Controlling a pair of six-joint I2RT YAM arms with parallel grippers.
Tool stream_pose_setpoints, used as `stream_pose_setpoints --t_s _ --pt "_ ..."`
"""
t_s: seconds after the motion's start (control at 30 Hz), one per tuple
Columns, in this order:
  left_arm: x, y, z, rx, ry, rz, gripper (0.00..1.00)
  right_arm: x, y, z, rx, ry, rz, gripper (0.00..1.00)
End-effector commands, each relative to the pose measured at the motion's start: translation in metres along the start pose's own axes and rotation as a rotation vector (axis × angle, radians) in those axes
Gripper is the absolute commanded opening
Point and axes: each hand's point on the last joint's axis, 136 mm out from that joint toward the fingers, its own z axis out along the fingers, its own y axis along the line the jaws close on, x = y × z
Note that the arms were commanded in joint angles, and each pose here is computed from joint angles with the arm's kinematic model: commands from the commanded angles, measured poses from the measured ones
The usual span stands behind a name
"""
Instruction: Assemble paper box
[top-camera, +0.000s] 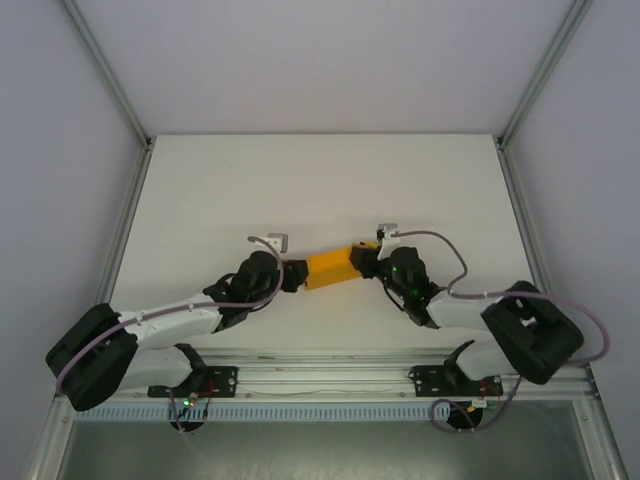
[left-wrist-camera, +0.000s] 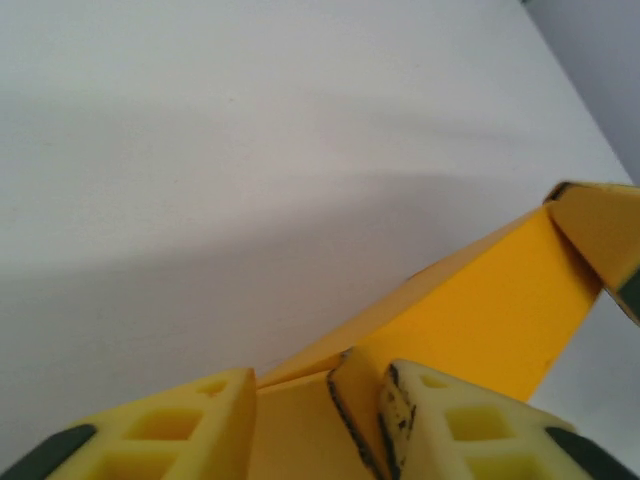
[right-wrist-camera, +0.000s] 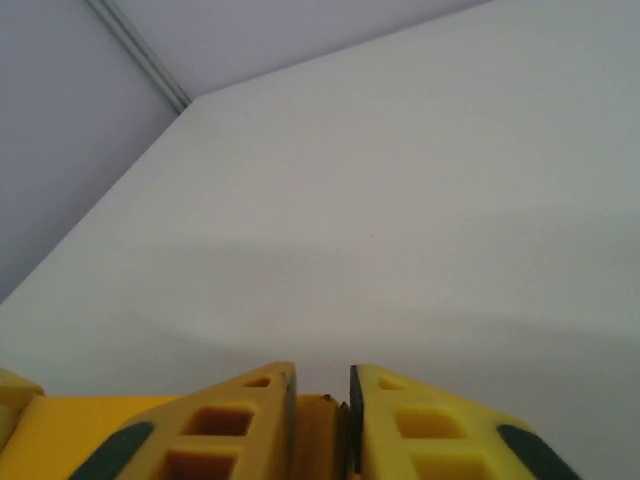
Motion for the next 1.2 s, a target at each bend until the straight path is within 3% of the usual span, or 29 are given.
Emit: stream_pose_setpoints --t_s 0.0,0.13,0.27,0.3,0.43,0.5,0.6,0.7,0.8,0.93,1.17 --pt "0.044 0.026 -0.011 -0.137 0.229 0.109 0.51 0.066 -0.019 -0.018 0.113 0.332 -0.004 0.44" --pt "-0.004 0.013 -0.015 -0.176 0.104 0.128 0.66 0.032 -0.005 -0.014 0.117 0.285 0.019 0.59" --pt "-0.035 -0.001 -0.019 -0.186 0.049 0.148 0.89 -0.001 -0.001 -0.011 0.171 0.232 0.020 0.71" --pt "-0.042 -0.003 -0.021 -0.196 0.032 0.145 1.00 -0.012 -0.001 -0.011 0.188 0.215 0.006 0.75" --pt "-0.061 -0.002 -0.027 -0.246 0.000 0.150 1.00 -0.038 0.006 -0.014 0.200 0.172 -0.044 0.95" --pt "-0.068 0.003 -0.032 -0.281 -0.009 0.139 1.00 -0.048 0.013 -0.018 0.180 0.178 -0.120 1.00" --pt "-0.079 0.018 -0.039 -0.348 -0.020 0.116 1.00 -0.039 0.043 -0.024 -0.014 0.282 -0.407 1.00" --pt "-0.089 0.046 -0.044 -0.441 -0.022 0.058 1.00 0.002 0.073 -0.050 -0.347 0.489 -0.789 1.00" --pt "-0.091 0.063 -0.045 -0.478 -0.016 0.025 1.00 0.024 0.082 -0.071 -0.584 0.604 -1.073 1.00" --pt "-0.088 0.071 -0.047 -0.497 -0.016 0.029 1.00 0.025 0.075 -0.064 -0.634 0.709 -1.193 1.00" --pt "-0.085 0.081 -0.057 -0.535 -0.025 0.008 1.00 0.029 0.049 -0.018 -0.527 0.866 -1.294 0.98"
